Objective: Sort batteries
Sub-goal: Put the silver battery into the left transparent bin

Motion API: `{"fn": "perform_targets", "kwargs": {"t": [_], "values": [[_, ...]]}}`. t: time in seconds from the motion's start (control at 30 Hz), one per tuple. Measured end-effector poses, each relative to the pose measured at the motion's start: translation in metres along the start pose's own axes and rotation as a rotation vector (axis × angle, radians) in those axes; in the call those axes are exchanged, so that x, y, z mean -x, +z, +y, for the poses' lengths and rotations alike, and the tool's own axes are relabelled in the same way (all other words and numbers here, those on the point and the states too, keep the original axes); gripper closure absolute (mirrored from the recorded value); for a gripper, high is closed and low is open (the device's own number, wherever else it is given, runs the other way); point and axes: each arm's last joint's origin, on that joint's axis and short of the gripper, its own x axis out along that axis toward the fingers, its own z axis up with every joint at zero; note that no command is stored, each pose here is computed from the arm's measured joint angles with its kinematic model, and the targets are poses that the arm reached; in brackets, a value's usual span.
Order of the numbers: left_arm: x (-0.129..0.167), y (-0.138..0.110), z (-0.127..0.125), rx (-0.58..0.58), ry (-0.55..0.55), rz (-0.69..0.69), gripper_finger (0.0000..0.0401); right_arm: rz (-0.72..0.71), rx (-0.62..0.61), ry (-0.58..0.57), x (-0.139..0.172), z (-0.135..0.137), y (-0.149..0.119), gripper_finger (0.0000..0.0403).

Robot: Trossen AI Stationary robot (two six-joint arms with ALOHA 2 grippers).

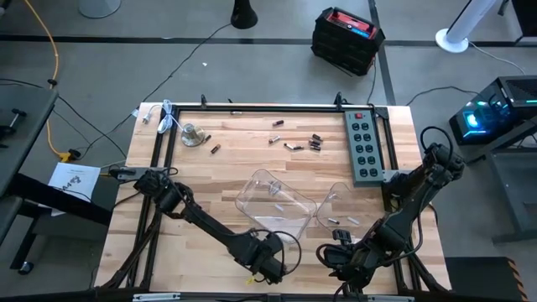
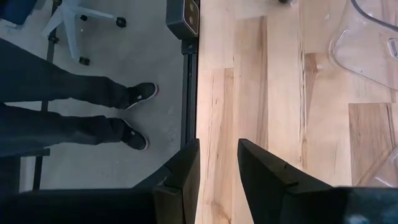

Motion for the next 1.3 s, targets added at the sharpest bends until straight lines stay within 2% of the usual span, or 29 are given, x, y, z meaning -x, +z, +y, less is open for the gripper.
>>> {"fn": "perform_targets", "kwargs": {"t": [0.1,0.27,0.4,0.47,0.53,0.63,0.73,0.8,0.93,1.03,1.3], "values": [[0.02,-0.004,0.006,-0.048,0.048,-0.007,0.0367,0.0,0.003,0.0,0.0,0.0,0.0,0.0302],[0.072,-0.003,0.019,-0.126,0.11,-0.1,0.0369,-0.019,-0.008,0.017,0.008,-0.001,0.003,0.0302],[0.124,0.003,0.029,-0.201,0.11,-0.308,0.0369,-0.083,-0.047,0.044,0.031,-0.006,0.008,0.0302],[0.149,0.011,0.035,-0.23,0.126,-0.452,0.0369,-0.161,-0.068,0.023,0.045,-0.01,0.011,0.0302],[0.16,0.025,0.041,-0.263,0.148,-0.538,0.0364,-0.253,-0.086,-0.009,0.059,-0.015,0.014,0.0302],[0.152,0.06,0.05,-0.312,0.123,-0.526,0.0355,-0.369,-0.116,-0.062,0.075,-0.022,0.019,0.0302],[0.127,0.088,0.055,-0.392,0.061,-0.453,0.0352,-0.433,-0.149,-0.092,0.085,-0.03,0.024,0.0302],[0.108,0.099,0.06,-0.46,0.088,-0.411,0.0351,-0.453,-0.172,-0.104,0.088,-0.036,0.028,0.0302],[0.083,0.123,0.078,-0.475,0.156,-0.363,0.0348,-0.469,-0.236,-0.121,0.088,-0.045,0.036,0.0302],[0.08,0.137,0.091,-0.454,0.155,-0.346,0.0334,-0.479,-0.262,-0.136,0.088,-0.051,0.041,0.0302],[0.079,0.147,0.103,-0.512,0.016,-0.263,0.0275,-0.452,-0.213,-0.186,0.087,-0.067,0.051,0.0302]]}}
